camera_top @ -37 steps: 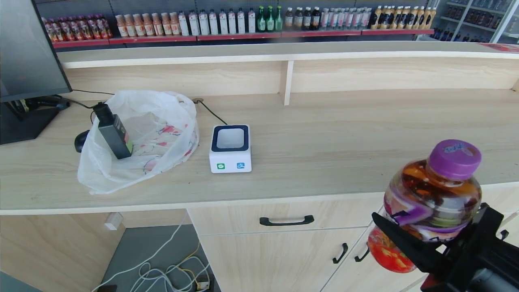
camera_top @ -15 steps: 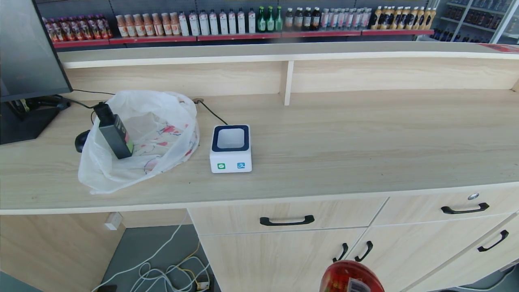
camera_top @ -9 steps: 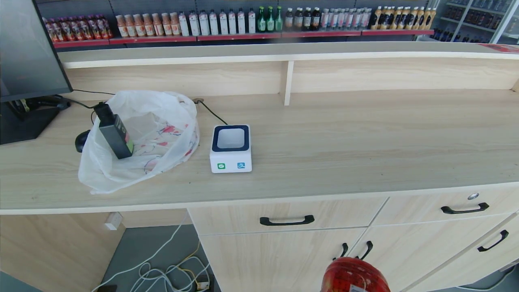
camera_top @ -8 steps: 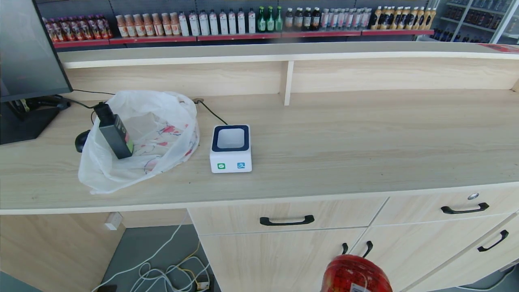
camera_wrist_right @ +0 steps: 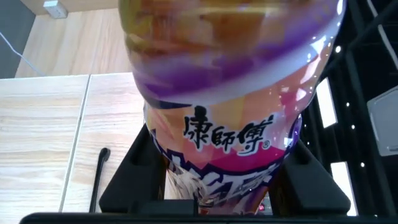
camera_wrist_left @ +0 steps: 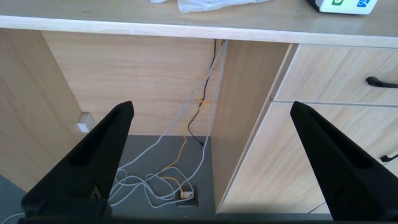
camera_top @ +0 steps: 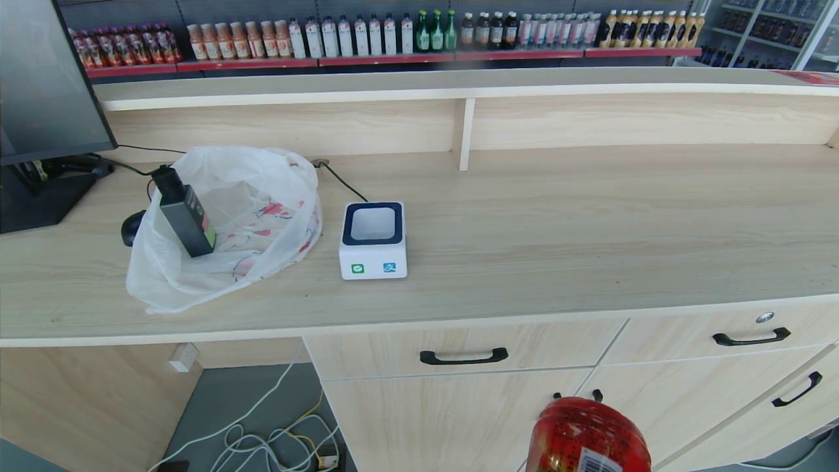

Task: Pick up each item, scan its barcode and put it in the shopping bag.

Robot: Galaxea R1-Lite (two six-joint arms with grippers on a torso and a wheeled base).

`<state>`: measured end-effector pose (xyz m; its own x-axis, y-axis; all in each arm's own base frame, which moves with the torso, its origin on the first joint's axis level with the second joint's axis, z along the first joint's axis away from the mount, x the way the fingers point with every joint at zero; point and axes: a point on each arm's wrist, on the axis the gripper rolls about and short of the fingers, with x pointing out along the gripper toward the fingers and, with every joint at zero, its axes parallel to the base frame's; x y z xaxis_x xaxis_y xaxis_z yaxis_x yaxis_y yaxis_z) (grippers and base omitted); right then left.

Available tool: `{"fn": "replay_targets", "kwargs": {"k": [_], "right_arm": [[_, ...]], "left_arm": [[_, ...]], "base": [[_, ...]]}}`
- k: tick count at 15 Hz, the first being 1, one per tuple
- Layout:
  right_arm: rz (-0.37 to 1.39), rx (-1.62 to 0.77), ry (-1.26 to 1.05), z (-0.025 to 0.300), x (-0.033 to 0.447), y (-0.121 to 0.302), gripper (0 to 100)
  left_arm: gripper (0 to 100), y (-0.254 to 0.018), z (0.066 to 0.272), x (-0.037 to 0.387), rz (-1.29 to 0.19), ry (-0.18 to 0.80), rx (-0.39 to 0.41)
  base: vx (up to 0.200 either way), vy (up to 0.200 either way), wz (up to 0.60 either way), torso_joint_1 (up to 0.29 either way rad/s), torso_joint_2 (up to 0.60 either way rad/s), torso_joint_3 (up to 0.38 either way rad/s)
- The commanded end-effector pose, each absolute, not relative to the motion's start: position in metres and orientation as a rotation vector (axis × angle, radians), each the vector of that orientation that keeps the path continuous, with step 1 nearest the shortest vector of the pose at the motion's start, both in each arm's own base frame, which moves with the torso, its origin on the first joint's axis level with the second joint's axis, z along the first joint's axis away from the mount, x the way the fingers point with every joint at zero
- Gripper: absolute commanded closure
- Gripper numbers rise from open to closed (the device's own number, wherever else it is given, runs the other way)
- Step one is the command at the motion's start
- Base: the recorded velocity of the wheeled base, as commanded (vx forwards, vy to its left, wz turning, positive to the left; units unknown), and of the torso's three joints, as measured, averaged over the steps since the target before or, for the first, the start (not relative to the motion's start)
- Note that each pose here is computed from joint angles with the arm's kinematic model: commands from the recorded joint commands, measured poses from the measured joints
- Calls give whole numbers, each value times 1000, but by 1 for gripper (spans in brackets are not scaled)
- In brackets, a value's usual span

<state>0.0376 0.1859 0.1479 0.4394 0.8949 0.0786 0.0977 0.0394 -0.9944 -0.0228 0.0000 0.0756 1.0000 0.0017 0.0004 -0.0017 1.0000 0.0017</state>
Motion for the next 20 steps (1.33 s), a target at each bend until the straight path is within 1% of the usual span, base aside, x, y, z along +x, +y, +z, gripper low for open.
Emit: {"fn": "replay_targets", "kwargs": {"k": [1, 8, 15, 18, 20], "right_arm": [[775, -1417, -958, 148, 37, 185, 100], [757, -1491, -987, 145, 37, 181, 100], [754, -1488, -986, 146, 37, 182, 100], [700, -1402, -1007, 155, 37, 181, 100], [707, -1291, -936, 160, 42, 173, 100]], "left_arm": [[0, 0, 76, -23, 2, -2, 2], [0, 0, 76, -23, 2, -2, 2], [0, 0, 76, -23, 2, -2, 2], [0, 0, 76, -23, 2, -2, 2], [0, 0, 76, -23, 2, -2, 2]], "base": [[0, 0, 0, 0, 0, 0], [0, 0, 0, 0, 0, 0], [0, 0, 0, 0, 0, 0], [0, 0, 0, 0, 0, 0], [0, 0, 0, 0, 0, 0]]}}
